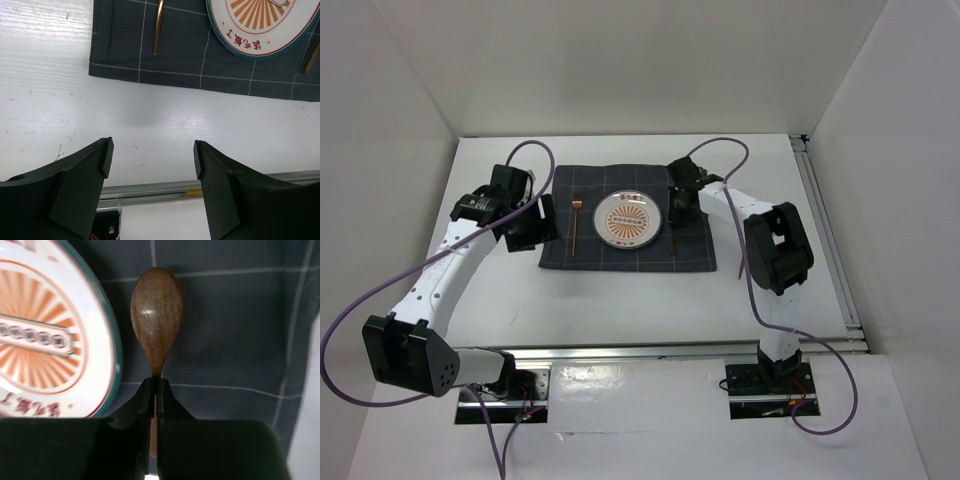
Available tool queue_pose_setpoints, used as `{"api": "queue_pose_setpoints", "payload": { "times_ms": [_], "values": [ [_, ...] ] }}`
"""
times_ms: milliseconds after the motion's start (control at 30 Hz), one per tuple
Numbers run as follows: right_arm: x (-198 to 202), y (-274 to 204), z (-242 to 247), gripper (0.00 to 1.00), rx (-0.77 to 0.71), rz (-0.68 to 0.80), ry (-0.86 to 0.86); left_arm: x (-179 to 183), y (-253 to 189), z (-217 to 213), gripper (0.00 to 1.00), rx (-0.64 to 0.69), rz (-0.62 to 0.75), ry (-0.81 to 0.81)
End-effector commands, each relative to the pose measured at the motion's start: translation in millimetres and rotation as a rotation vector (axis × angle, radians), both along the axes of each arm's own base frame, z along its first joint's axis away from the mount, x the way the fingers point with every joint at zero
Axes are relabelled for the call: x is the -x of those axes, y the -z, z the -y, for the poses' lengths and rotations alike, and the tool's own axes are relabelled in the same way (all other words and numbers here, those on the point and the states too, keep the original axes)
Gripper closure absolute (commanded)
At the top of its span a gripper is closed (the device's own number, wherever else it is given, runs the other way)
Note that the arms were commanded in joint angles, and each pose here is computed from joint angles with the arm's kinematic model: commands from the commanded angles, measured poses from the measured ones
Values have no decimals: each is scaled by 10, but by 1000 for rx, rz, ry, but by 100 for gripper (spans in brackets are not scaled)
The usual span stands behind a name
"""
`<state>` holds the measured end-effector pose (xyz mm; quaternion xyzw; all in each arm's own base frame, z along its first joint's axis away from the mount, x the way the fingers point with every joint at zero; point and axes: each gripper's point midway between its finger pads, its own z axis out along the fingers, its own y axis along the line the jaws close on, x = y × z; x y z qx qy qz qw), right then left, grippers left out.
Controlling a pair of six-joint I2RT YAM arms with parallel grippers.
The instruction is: Set the dinner table for one person
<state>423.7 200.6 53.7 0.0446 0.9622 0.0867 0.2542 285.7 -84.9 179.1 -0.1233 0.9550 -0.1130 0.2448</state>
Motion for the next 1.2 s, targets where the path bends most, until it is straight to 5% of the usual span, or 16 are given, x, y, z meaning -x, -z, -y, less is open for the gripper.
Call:
{"api": "queue_pose_setpoints", "payload": {
  "times_ms": [0,67,167,367,500,700,1033,1167],
  "values": [
    [-109,-144,-112,87,-28,21,18,0,-166,27,17,12,62,26],
    [-67,-82,-123,60,-11,4,13,8,-190,22,17,9,73,34],
    [-70,-331,-49,43,2,51,34,11,-212,-2,17,-8,77,44],
    [62,-963,549,39,35,160,177,12,-399,-59,17,-37,111,45],
    [443,-680,1383,28,46,99,329,10,-534,-59,17,-29,153,44],
    [750,-217,1791,16,-44,-33,406,-5,-732,-76,17,-4,259,3],
    [814,443,1933,46,14,-159,448,18,-665,-67,17,-12,208,17],
    [753,340,1976,93,28,-121,460,18,-665,-67,17,-12,208,17]
  ]
}}
